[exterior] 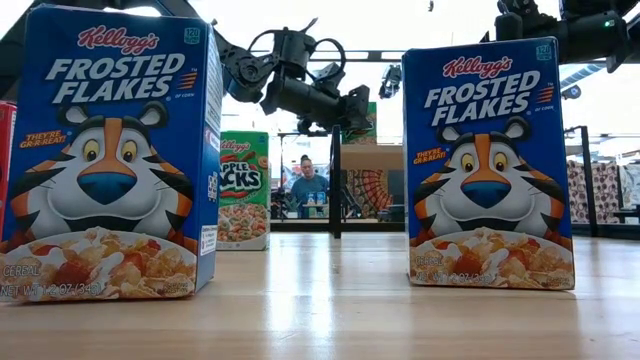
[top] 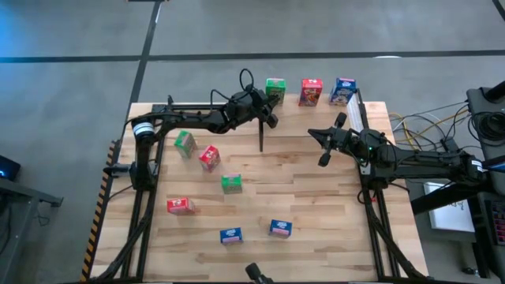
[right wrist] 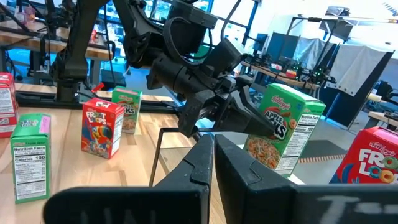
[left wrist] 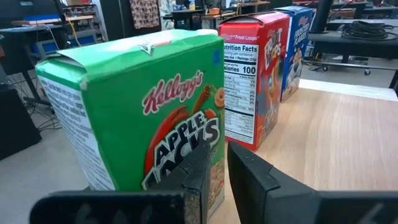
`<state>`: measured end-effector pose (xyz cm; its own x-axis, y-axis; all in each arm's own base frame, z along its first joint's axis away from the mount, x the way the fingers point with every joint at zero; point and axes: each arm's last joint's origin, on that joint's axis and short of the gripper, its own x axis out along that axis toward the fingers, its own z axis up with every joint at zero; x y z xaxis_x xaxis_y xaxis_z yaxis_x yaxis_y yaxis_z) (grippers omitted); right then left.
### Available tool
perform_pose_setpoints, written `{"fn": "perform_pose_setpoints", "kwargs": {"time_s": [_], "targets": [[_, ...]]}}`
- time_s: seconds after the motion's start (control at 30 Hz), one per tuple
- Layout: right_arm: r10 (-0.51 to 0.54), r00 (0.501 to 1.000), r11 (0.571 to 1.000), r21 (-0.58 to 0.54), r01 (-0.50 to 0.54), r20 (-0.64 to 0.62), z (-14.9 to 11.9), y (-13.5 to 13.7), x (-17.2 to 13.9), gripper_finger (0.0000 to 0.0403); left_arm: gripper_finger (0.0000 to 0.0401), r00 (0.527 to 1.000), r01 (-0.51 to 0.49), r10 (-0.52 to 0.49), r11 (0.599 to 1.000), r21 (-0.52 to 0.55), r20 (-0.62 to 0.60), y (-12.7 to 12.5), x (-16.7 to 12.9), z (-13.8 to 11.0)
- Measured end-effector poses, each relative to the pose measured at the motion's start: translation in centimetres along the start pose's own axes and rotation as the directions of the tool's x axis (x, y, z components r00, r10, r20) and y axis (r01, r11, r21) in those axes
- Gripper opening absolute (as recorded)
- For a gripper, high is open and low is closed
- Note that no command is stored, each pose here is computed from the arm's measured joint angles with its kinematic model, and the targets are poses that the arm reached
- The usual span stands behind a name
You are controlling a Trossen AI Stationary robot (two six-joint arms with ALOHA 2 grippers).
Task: Stack cereal on shelf
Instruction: Adjust the green cereal box on the shelf, then put the bottom green cereal box on the shelf aligned with other green cereal boxes
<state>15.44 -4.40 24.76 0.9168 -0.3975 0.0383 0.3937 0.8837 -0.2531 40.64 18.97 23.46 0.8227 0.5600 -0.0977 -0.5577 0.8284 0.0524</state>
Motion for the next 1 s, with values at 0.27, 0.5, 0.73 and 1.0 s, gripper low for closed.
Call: {"fn": "perform_pose_setpoints", "kwargs": {"time_s": [0.27,0.5,0.73,1.0], "targets": [[-0.024,1.000,0.999,0.027,0.024,-0.005,0.0,-0.1,0.0,0.0009,0.0038,0.989,0.141,-0.141,0.990,0.007,0.033,-1.4,-1.0,1.5],[-0.068,0.998,0.996,0.053,0.068,-0.018,0.0,-0.2,0.0,0.0009,0.0038,0.972,0.232,-0.236,0.963,0.138,0.012,-2.8,-4.4,5.0],[-0.075,0.997,0.996,0.052,0.076,-0.019,0.0,-0.2,0.0,0.0009,0.0038,0.908,0.402,-0.345,0.877,0.262,-0.238,-4.4,-11.2,7.8],[-0.079,0.997,0.996,0.045,0.079,-0.003,0.3,-0.3,0.0,0.0009,0.0038,0.740,0.543,-0.382,0.825,0.156,-0.554,-5.5,-18.2,8.0]]}}
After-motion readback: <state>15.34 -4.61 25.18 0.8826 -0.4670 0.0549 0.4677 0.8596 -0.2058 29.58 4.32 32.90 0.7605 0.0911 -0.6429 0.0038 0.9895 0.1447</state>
